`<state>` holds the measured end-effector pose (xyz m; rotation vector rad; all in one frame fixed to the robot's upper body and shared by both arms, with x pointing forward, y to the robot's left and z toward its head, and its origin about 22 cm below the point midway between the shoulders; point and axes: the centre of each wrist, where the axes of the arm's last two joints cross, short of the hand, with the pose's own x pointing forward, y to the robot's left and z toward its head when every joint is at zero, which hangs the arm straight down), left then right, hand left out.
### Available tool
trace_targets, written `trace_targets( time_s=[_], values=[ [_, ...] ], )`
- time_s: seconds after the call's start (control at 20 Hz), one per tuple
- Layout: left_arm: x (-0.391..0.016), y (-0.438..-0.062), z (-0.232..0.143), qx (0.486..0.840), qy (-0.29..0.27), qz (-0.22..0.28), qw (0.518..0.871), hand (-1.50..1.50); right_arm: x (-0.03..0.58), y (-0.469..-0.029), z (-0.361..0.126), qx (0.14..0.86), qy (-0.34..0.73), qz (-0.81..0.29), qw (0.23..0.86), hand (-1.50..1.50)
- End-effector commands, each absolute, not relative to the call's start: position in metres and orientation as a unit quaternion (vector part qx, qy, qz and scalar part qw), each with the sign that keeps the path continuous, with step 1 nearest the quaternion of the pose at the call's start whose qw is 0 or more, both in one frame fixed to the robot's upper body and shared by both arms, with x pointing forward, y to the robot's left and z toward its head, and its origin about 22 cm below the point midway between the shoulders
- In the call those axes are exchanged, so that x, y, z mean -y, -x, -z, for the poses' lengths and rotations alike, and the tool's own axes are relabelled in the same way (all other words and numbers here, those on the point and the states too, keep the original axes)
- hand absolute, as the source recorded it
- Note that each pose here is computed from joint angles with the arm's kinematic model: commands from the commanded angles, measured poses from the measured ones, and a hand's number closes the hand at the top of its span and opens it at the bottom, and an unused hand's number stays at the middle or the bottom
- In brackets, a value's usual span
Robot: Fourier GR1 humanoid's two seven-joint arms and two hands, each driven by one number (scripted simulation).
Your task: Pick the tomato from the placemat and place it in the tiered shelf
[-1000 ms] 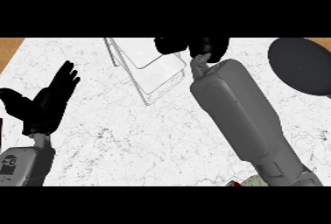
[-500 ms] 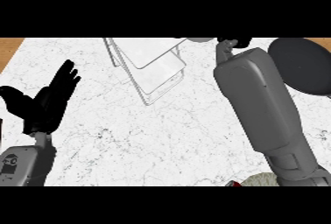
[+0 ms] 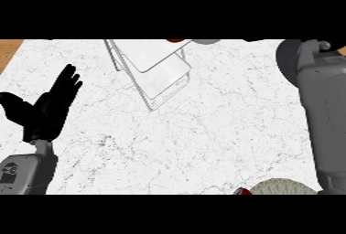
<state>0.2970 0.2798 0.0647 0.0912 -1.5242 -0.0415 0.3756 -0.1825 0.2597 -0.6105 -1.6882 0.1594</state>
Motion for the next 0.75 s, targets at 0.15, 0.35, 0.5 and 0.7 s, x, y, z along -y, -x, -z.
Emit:
trace_targets(
  time_s=[0.15, 0.35, 0.5, 0.7],
  values=[
    [-0.278, -0.301, -0.058, 0.691, -0.046, 0.015, 0.721, 0.0, 0.269, -0.321, -0.265, 0.756, 0.223, -0.069, 0.611, -1.5],
    [-0.294, -0.301, -0.075, 0.695, -0.05, 0.013, 0.717, 0.0, 0.307, -0.298, -0.275, 0.778, 0.185, -0.103, 0.592, -1.5],
    [-0.281, -0.288, -0.065, 0.686, -0.035, 0.029, 0.726, 0.0, 0.314, -0.284, -0.28, 0.785, 0.203, -0.129, 0.571, -1.5],
    [-0.282, -0.307, -0.08, 0.688, -0.042, 0.02, 0.725, 0.0, 0.319, -0.263, -0.264, 0.787, 0.199, -0.179, 0.556, -1.5]
  ],
)
